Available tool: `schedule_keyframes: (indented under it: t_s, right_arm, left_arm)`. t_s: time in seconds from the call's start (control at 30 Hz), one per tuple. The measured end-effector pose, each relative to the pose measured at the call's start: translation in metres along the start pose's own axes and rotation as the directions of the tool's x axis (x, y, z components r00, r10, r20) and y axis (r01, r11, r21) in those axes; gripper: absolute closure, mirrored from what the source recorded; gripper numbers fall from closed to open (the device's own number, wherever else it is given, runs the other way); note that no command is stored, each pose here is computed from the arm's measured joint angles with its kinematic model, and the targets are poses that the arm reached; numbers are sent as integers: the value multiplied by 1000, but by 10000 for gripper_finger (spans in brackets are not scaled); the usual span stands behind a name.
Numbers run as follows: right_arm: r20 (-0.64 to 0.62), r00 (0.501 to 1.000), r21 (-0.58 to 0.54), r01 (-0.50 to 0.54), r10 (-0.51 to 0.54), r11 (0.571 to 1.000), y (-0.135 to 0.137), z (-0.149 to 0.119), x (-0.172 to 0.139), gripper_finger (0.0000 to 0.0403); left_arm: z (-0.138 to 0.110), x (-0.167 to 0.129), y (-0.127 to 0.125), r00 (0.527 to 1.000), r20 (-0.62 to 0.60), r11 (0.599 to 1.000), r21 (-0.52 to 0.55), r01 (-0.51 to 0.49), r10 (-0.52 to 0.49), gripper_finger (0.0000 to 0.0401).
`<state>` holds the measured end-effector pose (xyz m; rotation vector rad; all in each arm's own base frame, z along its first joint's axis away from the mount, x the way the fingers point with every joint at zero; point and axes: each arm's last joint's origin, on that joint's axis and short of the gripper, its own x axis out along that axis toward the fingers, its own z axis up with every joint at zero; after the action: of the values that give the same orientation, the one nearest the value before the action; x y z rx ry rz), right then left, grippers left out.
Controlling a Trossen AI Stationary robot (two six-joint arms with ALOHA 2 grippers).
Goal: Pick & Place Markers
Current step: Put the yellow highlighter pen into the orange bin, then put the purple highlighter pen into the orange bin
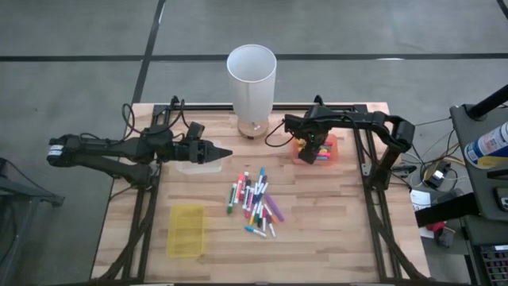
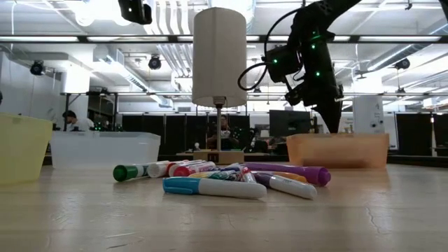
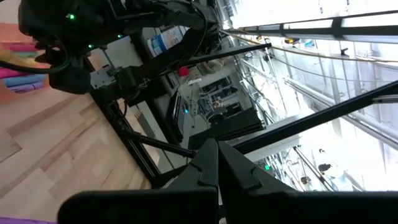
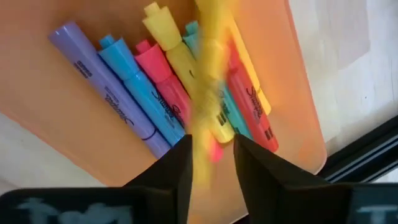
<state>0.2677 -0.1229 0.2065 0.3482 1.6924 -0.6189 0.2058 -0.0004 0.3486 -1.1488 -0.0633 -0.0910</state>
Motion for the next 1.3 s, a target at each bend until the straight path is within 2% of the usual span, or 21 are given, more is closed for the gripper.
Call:
schedule_keyframes:
  t_s: [0.2,0.37,0.47,0.7,0.83,1.0,1.13,1.3]
  right_arm:
    - [-3,1000,8,1,-1,1000,0,-1,0,249]
    - [-12,999,80,-36,37,996,1,-1,-9,233]
    - [26,996,114,-92,89,989,5,1,-22,228]
    - [181,968,113,-197,174,974,26,1,-70,225]
    - [258,926,87,-305,274,949,41,0,-99,225]
    - [321,856,77,-451,406,889,59,-3,-127,225]
    - [379,772,14,-556,510,831,73,-1,-140,225]
    - [445,698,-5,-625,561,781,91,0,-148,225]
  left_arm:
    - [-1,0,0,1000,-23,1000,0,10,-10,401]
    - [-1,0,0,1000,-25,1000,0,11,-11,401]
    - [-1,0,0,1000,-25,1000,0,11,-11,401]
    - [-1,0,0,1000,-25,1000,0,11,-11,401]
    - [-1,0,0,1000,-25,1000,-1,11,-11,401]
    - [-1,0,0,1000,-25,1000,0,11,-11,401]
    - [-1,0,0,1000,-25,1000,-1,11,-11,401]
    - [-1,0,0,1000,-26,1000,-18,13,-13,401]
